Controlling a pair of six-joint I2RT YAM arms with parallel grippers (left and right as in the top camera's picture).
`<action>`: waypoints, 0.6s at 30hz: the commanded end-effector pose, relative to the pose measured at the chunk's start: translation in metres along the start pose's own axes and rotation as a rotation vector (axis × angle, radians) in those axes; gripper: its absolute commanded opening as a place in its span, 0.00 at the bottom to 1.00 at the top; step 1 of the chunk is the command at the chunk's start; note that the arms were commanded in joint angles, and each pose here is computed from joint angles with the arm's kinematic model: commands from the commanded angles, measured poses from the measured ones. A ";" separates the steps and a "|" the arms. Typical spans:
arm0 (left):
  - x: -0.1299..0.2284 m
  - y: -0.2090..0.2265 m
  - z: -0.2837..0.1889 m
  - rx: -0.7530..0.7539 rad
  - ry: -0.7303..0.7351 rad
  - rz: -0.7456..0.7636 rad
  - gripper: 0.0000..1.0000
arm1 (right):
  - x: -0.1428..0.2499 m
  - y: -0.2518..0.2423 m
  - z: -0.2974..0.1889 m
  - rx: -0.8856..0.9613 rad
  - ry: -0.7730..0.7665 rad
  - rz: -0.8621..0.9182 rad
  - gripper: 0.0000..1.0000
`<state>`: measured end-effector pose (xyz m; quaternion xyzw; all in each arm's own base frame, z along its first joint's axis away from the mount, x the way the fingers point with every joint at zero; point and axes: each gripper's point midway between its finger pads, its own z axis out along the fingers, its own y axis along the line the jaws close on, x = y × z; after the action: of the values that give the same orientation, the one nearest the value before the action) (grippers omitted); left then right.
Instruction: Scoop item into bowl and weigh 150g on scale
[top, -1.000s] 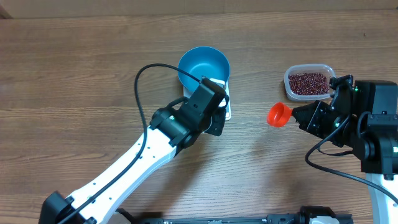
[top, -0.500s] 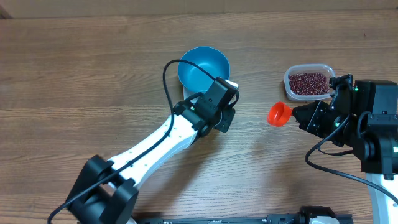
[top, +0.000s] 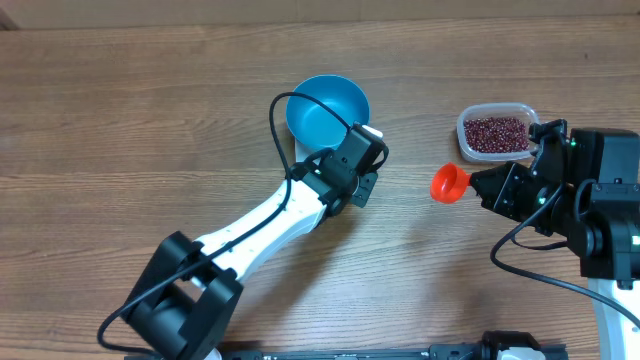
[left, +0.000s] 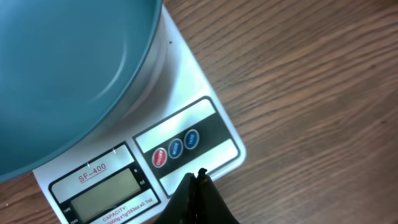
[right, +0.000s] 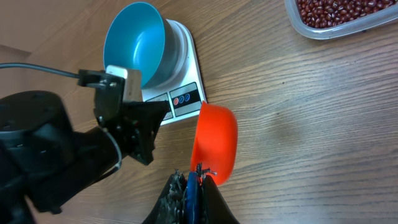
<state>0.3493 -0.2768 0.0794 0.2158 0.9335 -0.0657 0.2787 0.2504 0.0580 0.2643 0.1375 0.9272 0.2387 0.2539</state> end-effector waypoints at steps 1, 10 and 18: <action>0.012 0.013 0.023 -0.093 0.027 -0.046 0.04 | -0.007 0.006 -0.011 -0.007 -0.047 -0.030 0.04; 0.010 0.019 0.026 -0.133 0.013 -0.049 0.04 | -0.002 0.003 -0.011 0.002 -0.024 -0.031 0.04; 0.011 0.019 0.029 -0.135 0.013 -0.049 0.04 | -0.002 -0.004 -0.011 0.044 -0.030 -0.030 0.04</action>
<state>0.3625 -0.2651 0.0530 0.1802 0.9419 -0.0176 0.2828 0.2445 0.0553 0.2590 0.1368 0.9335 0.2266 0.2420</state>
